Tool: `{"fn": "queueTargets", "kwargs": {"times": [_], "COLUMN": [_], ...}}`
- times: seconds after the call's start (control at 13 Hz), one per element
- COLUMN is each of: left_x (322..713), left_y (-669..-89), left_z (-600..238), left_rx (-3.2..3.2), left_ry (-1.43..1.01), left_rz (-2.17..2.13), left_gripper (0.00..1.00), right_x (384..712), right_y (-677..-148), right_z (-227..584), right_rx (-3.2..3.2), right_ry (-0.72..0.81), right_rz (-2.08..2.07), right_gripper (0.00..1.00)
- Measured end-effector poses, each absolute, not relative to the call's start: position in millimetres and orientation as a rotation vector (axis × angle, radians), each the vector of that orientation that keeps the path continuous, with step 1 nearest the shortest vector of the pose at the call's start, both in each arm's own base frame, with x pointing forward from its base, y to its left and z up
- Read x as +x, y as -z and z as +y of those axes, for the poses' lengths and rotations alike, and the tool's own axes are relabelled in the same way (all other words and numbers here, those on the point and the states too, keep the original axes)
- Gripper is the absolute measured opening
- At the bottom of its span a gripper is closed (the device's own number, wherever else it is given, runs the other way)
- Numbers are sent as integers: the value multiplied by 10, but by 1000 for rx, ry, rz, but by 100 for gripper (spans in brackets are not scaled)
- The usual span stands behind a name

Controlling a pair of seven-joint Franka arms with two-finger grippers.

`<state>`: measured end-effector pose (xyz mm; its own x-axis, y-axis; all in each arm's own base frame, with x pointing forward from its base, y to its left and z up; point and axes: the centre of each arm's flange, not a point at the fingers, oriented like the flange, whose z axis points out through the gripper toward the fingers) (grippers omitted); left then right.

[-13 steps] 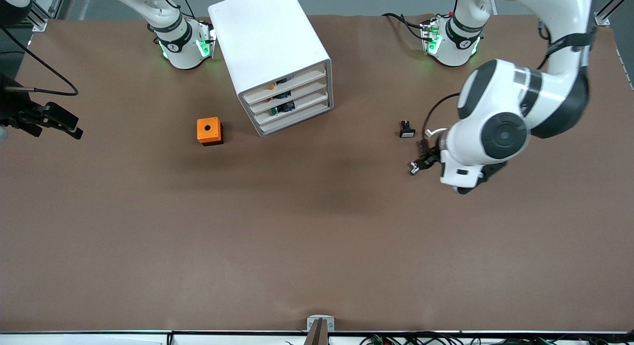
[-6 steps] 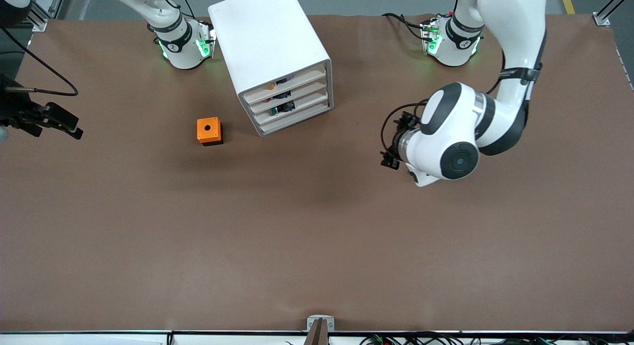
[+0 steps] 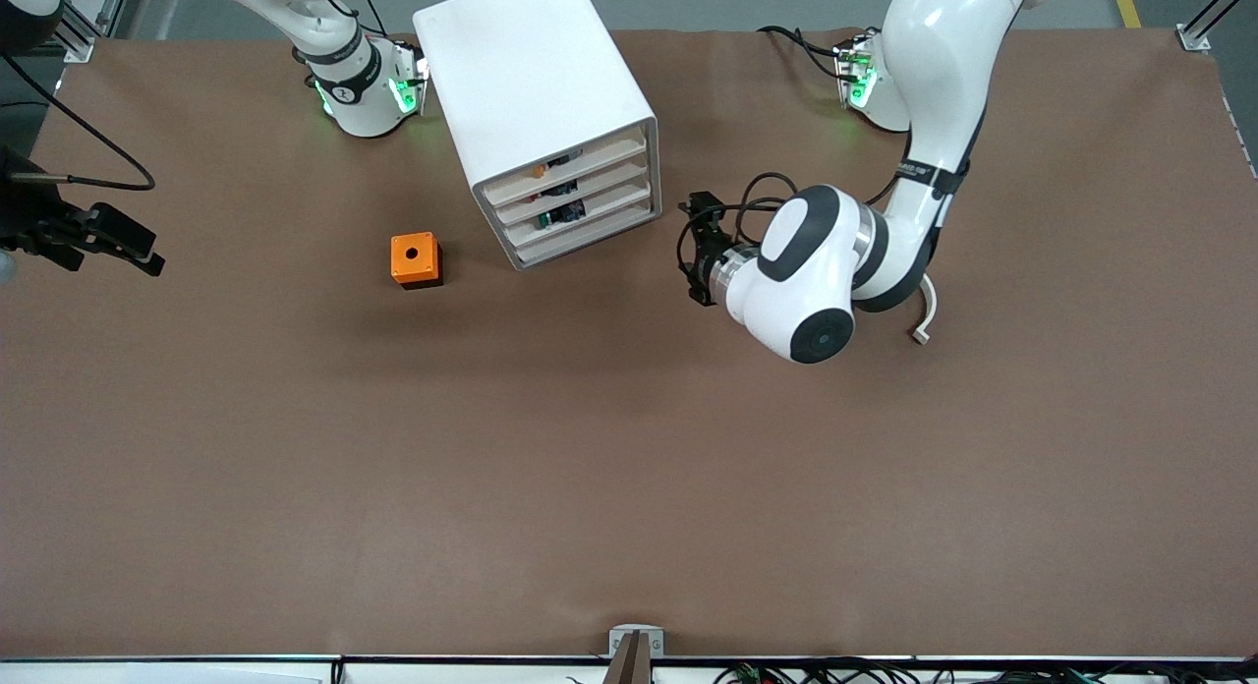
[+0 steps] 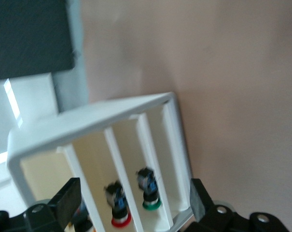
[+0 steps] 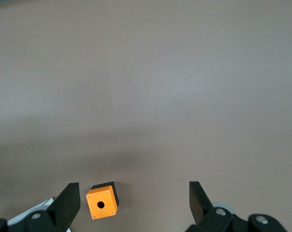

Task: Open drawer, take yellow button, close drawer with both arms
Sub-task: 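Move the left gripper to the handle of the cabinet's top drawer, then grip the drawer front with the left gripper and pull it open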

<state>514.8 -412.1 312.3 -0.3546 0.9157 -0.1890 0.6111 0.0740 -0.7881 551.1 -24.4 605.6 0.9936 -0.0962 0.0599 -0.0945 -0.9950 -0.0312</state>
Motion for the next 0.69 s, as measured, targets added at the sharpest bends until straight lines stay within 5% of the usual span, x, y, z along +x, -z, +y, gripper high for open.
{"fn": "queueTargets", "kwargs": {"times": [0.38, 0.62, 0.69], "left_x": [4794, 4576, 4566], "left_y": [-2795, -2801, -2824], "left_z": [-4587, -4862, -4895], "left_rx": [-1226, -1183, -1164], "left_ry": [-1189, -1234, -1259], "left_rz": [-1990, -1950, -1947], "left_gripper": [90, 61, 61], "right_x": [5508, 5507, 5507], "right_y": [-6054, -6053, -6053], "right_z": [-247, -247, -248], "right_rx": [-3108, -3108, -3108], "right_ry": [91, 91, 90], "right_rz": [149, 150, 150], "right_gripper": [100, 100, 100]}}
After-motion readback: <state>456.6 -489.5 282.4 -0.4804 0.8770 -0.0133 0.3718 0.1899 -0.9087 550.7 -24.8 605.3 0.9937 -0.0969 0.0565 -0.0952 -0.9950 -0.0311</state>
